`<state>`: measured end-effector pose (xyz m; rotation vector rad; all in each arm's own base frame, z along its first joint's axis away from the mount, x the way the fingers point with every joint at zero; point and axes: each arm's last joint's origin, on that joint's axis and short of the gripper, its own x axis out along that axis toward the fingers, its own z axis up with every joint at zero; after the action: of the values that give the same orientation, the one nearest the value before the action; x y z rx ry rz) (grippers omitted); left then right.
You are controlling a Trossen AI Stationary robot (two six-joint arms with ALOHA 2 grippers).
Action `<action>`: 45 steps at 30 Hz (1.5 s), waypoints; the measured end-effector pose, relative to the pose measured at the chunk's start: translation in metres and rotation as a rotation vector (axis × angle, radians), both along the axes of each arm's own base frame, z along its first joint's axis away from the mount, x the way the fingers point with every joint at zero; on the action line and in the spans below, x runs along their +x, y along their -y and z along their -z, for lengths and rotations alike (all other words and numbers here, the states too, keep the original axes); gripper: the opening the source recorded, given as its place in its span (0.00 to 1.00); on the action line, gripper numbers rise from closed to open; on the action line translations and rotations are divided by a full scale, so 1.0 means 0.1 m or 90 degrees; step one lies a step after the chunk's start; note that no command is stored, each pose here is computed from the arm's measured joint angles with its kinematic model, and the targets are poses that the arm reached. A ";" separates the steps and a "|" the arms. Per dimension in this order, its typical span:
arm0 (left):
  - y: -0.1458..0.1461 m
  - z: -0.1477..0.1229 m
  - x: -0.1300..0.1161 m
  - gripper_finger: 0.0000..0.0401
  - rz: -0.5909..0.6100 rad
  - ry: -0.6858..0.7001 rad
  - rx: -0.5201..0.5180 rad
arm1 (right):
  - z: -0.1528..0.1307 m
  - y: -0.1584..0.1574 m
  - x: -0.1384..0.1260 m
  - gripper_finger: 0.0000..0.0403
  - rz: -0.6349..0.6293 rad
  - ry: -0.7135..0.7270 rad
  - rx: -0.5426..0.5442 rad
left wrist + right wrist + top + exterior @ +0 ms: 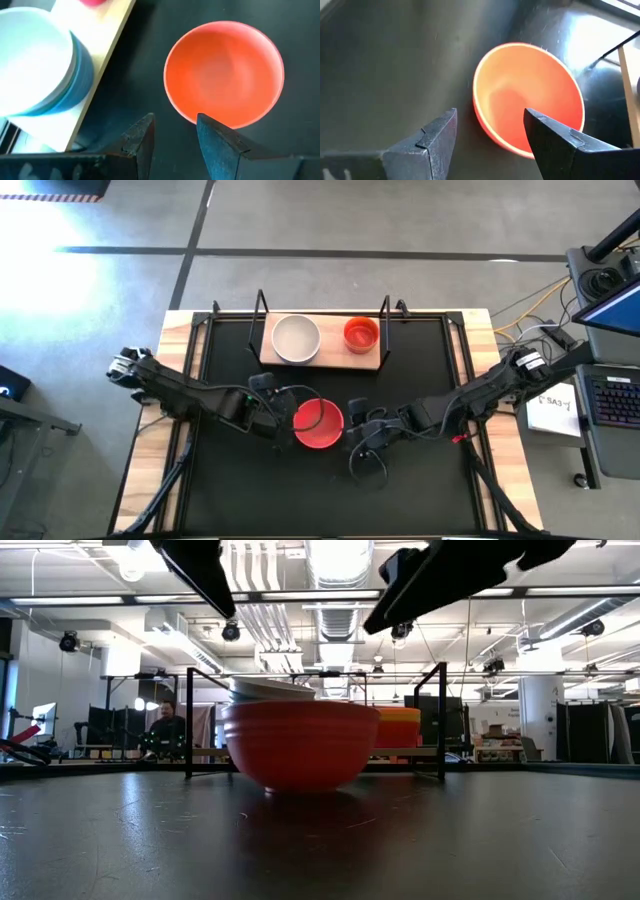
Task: Place and stack bowls onto a shelf
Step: Stack the orange bowl on top of the white bowl on the shelf
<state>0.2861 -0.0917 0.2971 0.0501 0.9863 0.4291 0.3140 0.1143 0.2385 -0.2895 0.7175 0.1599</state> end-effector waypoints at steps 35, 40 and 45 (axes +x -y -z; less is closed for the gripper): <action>-0.19 -0.36 -0.44 0.33 -0.078 0.048 0.020 | 0.81 0.12 0.60 0.08 0.025 -0.098 -0.058; -0.21 -0.42 -0.50 0.33 -0.080 0.059 0.020 | 0.64 0.12 0.61 0.03 0.013 -0.092 -0.075; -0.25 -0.48 -0.58 0.32 -0.086 0.073 0.028 | 0.24 0.18 0.69 0.02 0.000 -0.027 -0.100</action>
<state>0.2285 -0.0672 0.3451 -0.0021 0.8706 0.5716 0.3830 0.0959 0.2143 -0.4373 0.7744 0.1100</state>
